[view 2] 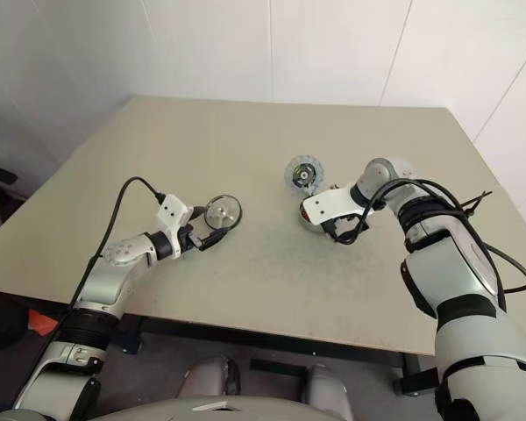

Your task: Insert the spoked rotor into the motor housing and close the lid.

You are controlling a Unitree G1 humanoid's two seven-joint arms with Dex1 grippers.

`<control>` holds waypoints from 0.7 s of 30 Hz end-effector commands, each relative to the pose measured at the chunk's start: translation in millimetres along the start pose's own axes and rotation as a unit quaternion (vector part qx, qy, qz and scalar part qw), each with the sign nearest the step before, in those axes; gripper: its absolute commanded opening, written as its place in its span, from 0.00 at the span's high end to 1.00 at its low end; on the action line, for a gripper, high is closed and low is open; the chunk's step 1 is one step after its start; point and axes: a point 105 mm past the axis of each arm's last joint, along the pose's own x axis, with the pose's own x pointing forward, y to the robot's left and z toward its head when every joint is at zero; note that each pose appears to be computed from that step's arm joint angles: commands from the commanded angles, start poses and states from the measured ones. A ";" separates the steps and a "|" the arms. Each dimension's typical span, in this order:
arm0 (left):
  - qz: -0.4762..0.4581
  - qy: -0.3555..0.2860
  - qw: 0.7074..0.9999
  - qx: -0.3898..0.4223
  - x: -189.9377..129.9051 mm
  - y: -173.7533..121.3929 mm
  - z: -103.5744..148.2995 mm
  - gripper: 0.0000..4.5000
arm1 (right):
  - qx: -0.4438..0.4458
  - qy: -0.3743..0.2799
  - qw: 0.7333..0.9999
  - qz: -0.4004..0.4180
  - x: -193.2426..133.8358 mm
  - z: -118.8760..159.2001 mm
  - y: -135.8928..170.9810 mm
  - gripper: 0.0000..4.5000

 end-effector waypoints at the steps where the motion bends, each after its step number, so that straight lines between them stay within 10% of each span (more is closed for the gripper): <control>1: 0.007 -0.023 1.000 0.011 -2.3 3.2 12.6 0.00 | -0.023 0.000 0.999 -0.030 -11.4 8.6 -17.3 0.01; 5: 0.007 -0.023 1.000 0.010 -2.2 2.9 12.5 0.00 | -0.019 -0.003 0.999 -0.031 -11.8 9.2 -18.1 0.04; 11: 0.006 -0.023 1.000 0.011 -2.0 2.6 12.6 0.00 | -0.021 -0.004 0.999 -0.035 -12.4 9.8 -18.9 0.43; 21: 0.006 -0.022 1.000 0.012 -1.6 3.1 12.2 0.00 | -0.022 -0.006 0.999 -0.042 -13.4 10.9 -21.8 0.55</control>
